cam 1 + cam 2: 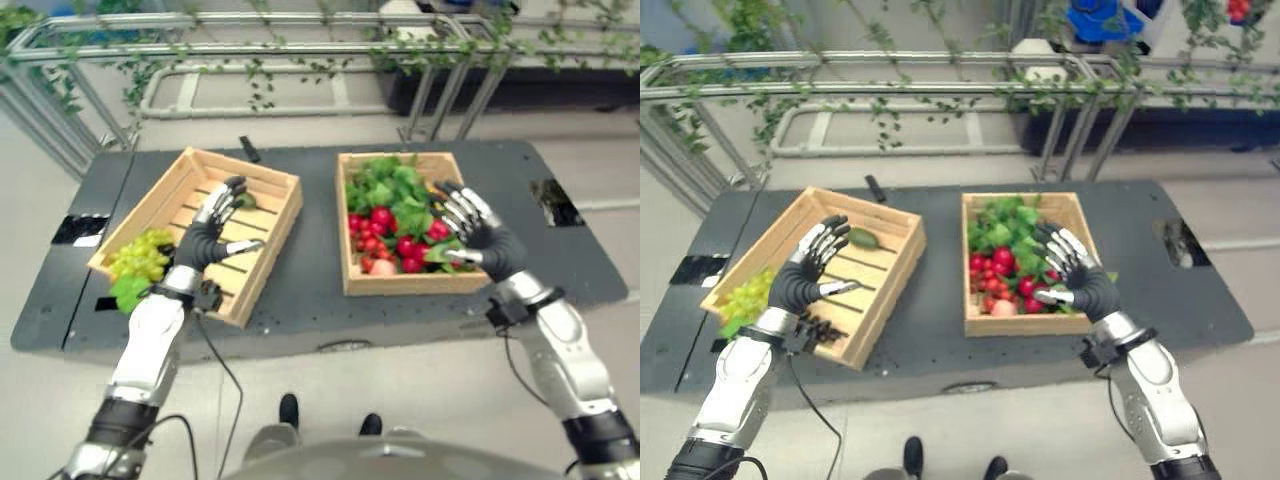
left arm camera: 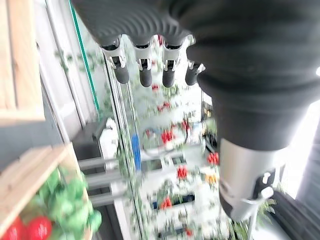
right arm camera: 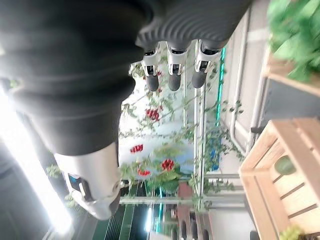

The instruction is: Pick up the fruits from the basket on one side to the basket on the other side

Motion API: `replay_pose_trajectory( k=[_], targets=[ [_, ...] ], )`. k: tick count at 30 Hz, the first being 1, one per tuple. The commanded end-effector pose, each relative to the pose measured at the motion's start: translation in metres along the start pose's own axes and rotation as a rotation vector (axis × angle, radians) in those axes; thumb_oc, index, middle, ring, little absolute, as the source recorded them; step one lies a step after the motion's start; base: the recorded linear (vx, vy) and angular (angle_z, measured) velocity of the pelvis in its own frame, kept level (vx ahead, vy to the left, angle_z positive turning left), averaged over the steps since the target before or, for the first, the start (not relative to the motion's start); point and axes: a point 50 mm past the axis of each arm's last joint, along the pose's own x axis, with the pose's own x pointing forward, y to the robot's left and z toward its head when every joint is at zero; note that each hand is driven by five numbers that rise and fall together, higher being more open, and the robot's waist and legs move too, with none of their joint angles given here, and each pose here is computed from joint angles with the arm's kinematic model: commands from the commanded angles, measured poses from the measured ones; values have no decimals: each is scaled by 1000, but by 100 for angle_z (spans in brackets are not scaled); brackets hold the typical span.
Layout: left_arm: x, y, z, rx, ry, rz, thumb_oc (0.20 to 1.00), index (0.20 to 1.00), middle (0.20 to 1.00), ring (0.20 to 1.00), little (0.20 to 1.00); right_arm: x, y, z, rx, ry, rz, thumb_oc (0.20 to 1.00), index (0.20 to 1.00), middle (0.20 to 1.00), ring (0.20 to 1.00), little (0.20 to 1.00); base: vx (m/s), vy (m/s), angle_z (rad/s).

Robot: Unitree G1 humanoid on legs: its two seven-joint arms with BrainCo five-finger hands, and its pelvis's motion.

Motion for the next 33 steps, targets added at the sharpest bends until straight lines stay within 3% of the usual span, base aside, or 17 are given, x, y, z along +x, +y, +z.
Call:
replay_pose_trajectory(
  k=[1,14,22,26,33],
  targets=[
    [7,18,21,38,-114,71,1000,1000,1000,1000,1000,5,-14,24,-51,-142,-75,1000,1000,1000,1000,1000,16,260,38],
    [12,15,32,81,-149,-4,1000,1000,1000,1000,1000,4,-19,14,-65,-123,-148,1000,1000,1000,1000,1000,23,389,16],
    [10,8,19,82,-95,-28,1000,1000,1000,1000,1000,-4,-17,2,-64,-63,-141,1000,1000,1000,1000,1000,32,71,11],
    [-1,6,3,66,-21,-19,1000,1000,1000,1000,1000,-12,-22,-8,-110,-1,-179,1000,1000,1000,1000,1000,51,-47,43],
    [-43,8,-66,59,314,87,1000,1000,1000,1000,1000,-40,-30,-56,-132,230,-299,1000,1000,1000,1000,1000,50,-27,14]
  ],
)
